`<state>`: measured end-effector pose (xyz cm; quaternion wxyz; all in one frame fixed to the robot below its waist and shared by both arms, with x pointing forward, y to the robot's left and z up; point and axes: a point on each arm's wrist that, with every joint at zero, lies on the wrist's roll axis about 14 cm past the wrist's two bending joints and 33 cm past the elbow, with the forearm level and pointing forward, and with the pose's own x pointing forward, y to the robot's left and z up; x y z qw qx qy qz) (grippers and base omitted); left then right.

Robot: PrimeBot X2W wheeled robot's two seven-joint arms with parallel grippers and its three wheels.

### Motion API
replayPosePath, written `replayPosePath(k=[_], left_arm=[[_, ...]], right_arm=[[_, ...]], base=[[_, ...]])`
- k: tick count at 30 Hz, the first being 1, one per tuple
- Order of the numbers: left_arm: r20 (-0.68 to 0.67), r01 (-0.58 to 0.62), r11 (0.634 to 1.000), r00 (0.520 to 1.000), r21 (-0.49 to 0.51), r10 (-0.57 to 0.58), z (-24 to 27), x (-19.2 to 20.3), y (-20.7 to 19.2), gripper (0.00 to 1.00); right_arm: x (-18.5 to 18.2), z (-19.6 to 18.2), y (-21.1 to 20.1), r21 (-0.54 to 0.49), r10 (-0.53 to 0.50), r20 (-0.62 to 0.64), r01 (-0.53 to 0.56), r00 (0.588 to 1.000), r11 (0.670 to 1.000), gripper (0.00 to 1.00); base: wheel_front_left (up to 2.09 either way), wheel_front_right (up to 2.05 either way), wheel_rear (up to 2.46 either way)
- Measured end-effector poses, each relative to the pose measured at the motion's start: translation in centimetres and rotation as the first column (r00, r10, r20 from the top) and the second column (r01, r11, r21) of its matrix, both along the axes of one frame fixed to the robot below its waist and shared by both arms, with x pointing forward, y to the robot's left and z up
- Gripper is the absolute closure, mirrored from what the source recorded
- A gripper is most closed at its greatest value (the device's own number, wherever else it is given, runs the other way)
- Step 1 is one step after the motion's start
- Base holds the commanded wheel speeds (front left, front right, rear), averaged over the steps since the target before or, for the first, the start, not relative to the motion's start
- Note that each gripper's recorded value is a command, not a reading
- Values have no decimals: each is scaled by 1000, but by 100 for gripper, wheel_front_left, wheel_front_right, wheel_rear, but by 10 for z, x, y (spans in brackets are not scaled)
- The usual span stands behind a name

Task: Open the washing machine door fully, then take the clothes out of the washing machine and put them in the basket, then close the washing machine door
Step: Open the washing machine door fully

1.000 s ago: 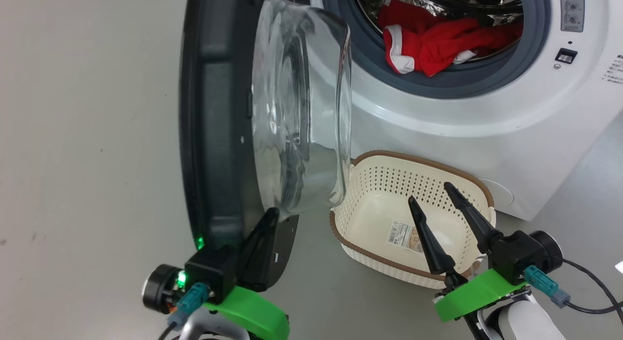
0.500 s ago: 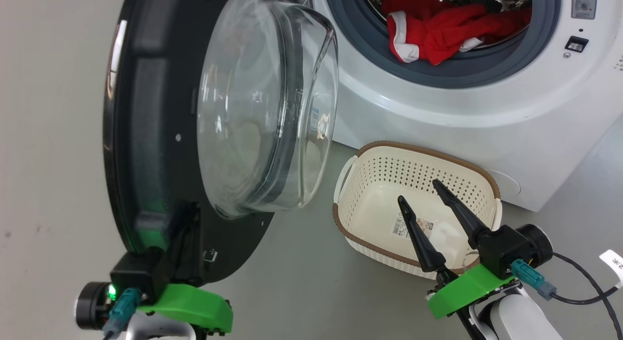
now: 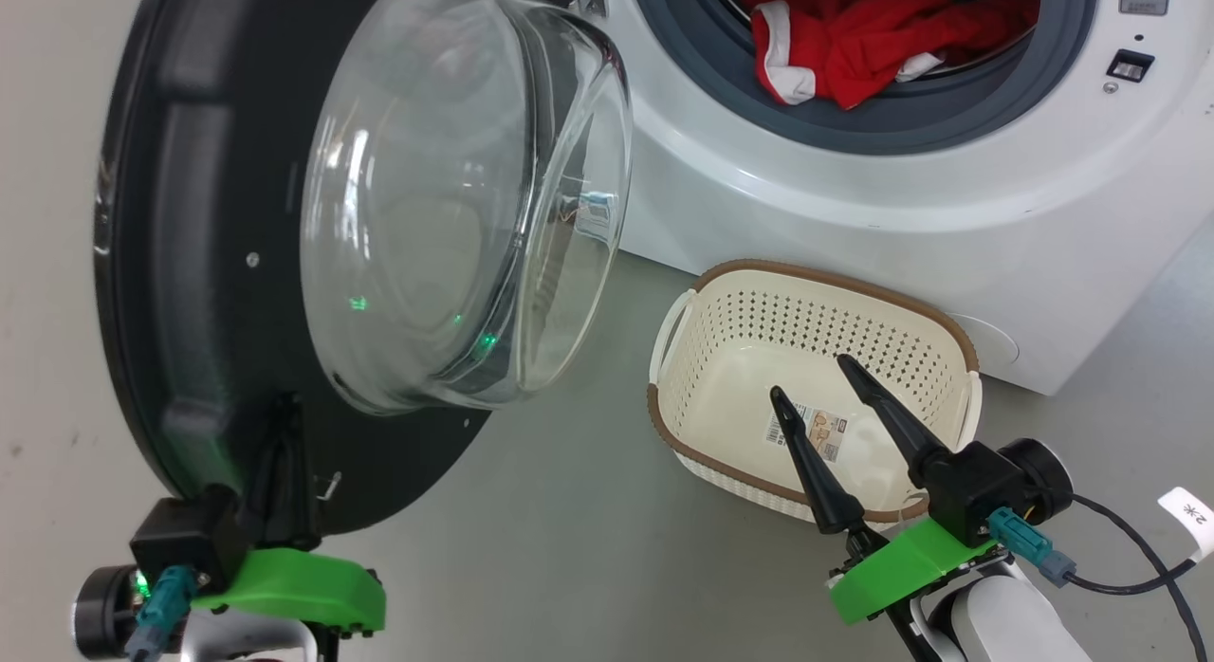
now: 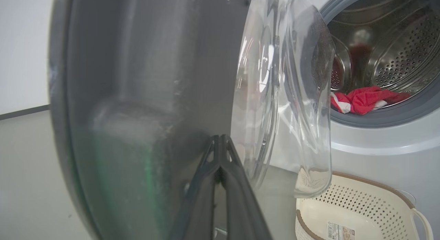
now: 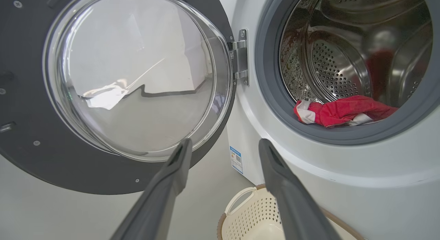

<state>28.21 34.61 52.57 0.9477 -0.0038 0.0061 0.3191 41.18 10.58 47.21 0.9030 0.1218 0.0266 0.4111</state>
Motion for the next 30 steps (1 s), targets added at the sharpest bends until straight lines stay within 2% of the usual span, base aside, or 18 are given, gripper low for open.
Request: replayPosePath(k=[10, 22, 30], left_arm=[[-15, -82, 997, 996, 14, 82, -6, -11, 30, 100], [-28, -124, 991, 992, 49, 125, -7, -12, 57, 100], [25, -183, 983, 983, -11, 183, -9, -16, 79, 100]], right_arm=[[2, -2, -3, -12, -8, 5, 8, 1000, 1000, 0], [3, -3, -8, -33, -10, 22, 11, 1000, 999, 0], [7, -8, -14, -55, -12, 31, 14, 999, 998, 0]], base=[[0, 0, 0], [0, 0, 0], [0, 0, 0]])
